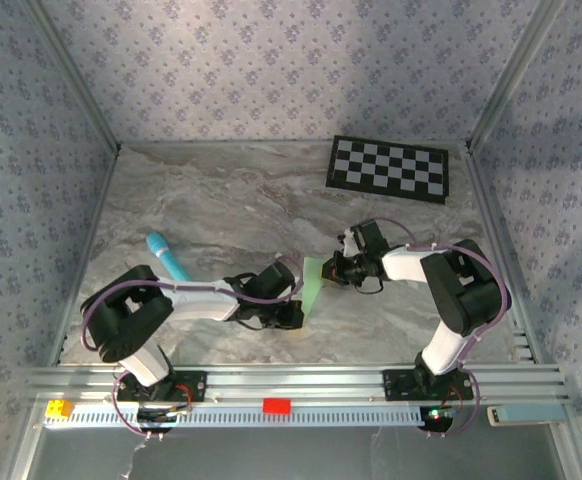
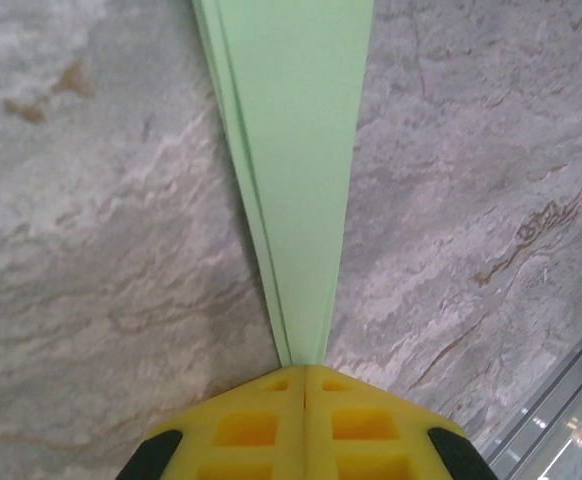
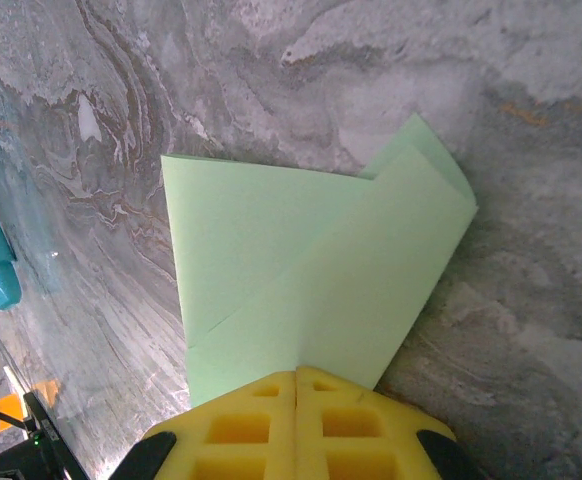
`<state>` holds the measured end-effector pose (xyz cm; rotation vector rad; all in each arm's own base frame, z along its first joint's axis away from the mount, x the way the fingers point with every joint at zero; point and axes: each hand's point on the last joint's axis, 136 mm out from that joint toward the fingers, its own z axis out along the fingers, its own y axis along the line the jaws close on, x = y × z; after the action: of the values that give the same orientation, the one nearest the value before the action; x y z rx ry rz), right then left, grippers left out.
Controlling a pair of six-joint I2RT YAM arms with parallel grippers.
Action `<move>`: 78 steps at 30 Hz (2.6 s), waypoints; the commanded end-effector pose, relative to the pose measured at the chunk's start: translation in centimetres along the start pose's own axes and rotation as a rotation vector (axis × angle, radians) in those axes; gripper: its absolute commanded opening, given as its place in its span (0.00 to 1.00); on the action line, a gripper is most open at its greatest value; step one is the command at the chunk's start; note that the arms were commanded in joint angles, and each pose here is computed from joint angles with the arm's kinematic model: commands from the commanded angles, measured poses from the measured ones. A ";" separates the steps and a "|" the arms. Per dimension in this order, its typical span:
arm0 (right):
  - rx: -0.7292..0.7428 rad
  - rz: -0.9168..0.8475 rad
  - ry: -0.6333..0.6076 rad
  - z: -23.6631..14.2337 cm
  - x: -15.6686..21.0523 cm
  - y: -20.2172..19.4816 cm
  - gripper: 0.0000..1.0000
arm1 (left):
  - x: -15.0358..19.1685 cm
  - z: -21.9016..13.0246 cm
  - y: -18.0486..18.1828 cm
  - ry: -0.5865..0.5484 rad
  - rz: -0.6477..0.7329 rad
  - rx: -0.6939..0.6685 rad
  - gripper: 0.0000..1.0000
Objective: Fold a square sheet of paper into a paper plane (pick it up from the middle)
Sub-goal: Fold the wing for the fifth time at the center of the table.
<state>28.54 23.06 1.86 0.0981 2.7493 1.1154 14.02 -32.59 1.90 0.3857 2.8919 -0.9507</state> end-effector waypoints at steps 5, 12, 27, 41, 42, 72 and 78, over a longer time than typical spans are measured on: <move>0.117 0.038 -0.005 0.3 0.1 -3.0 0.03 | -0.4 -2.8 -0.3 -0.051 0.020 -0.048 0.10; 0.106 0.043 -0.009 0.3 0.1 -2.8 0.03 | -5.9 -4.2 -3.4 -0.168 -0.013 0.094 0.12; 0.081 0.046 -0.010 0.3 -0.3 -2.0 0.03 | -10.8 1.9 -2.6 -0.113 -0.065 0.010 0.02; 0.044 0.004 -0.099 -2.9 -3.1 1.0 0.06 | -4.4 3.6 2.9 -0.015 -0.115 -0.064 0.00; 0.041 -0.004 -0.113 -3.4 -3.4 1.3 0.06 | -4.2 3.6 3.0 -0.012 -0.116 -0.064 0.00; 0.019 0.081 -0.116 -0.9 -6.4 -3.3 0.04 | -3.3 3.7 3.7 -0.022 -0.139 -0.051 0.00; -0.029 0.054 -0.160 -2.9 -7.7 -1.7 0.05 | -3.4 3.7 3.4 -0.029 -0.142 -0.042 0.00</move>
<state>34.34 19.32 2.18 0.2804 2.6572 1.1426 21.51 -36.44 2.01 0.2026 2.7243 -1.1043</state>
